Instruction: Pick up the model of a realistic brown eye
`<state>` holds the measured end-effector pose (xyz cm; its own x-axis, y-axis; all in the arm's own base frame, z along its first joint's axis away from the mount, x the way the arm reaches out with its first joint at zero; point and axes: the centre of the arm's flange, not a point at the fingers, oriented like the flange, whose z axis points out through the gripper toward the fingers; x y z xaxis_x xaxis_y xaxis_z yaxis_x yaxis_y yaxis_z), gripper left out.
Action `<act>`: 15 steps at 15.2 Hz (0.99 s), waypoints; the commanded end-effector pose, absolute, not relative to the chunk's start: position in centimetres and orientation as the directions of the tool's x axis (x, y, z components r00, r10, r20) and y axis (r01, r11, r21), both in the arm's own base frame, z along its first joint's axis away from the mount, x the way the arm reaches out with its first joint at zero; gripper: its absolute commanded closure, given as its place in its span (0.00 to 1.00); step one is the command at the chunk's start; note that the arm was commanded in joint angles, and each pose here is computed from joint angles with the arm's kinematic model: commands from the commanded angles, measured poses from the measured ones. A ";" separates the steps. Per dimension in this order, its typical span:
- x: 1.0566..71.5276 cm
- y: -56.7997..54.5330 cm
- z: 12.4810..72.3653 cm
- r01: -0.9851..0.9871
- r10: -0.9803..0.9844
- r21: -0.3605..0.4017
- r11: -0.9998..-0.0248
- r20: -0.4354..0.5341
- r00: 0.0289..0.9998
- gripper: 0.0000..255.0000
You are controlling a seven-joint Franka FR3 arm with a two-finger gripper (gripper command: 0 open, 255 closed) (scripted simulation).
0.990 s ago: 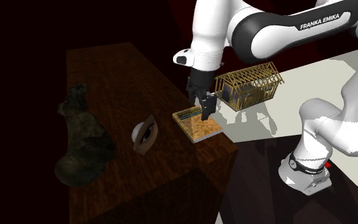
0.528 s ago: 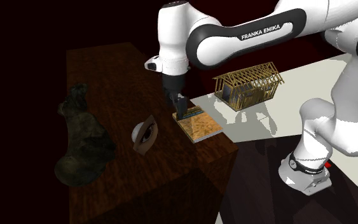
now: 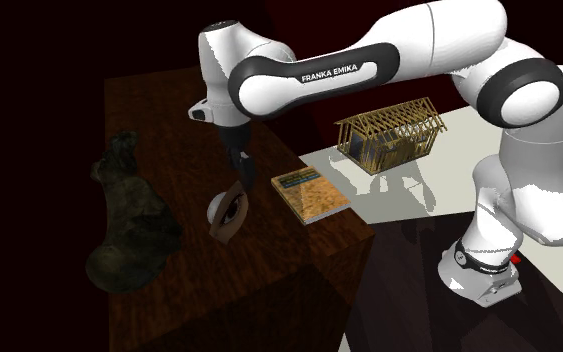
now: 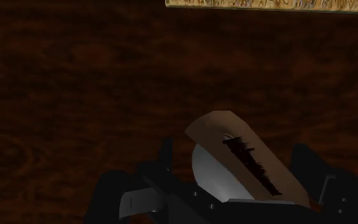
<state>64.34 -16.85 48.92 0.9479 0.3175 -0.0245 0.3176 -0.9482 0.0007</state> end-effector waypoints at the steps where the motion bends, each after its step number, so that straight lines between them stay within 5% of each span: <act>1: 64.9 -17.0 47.9 0.321 0.321 0.000 -0.947 -0.026 0.947 0.00; 8: 64.9 -17.0 45.0 0.321 0.321 0.000 -0.947 -0.026 0.947 0.00; 9: 64.8 -17.1 45.0 0.321 0.321 0.000 -0.947 -0.026 0.947 1.00; 15: 64.8 -17.0 45.0 0.321 0.321 0.000 -0.947 -0.026 0.947 1.00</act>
<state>64.80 -17.12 45.08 0.9471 0.3200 -0.0249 0.3201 -0.9474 0.0011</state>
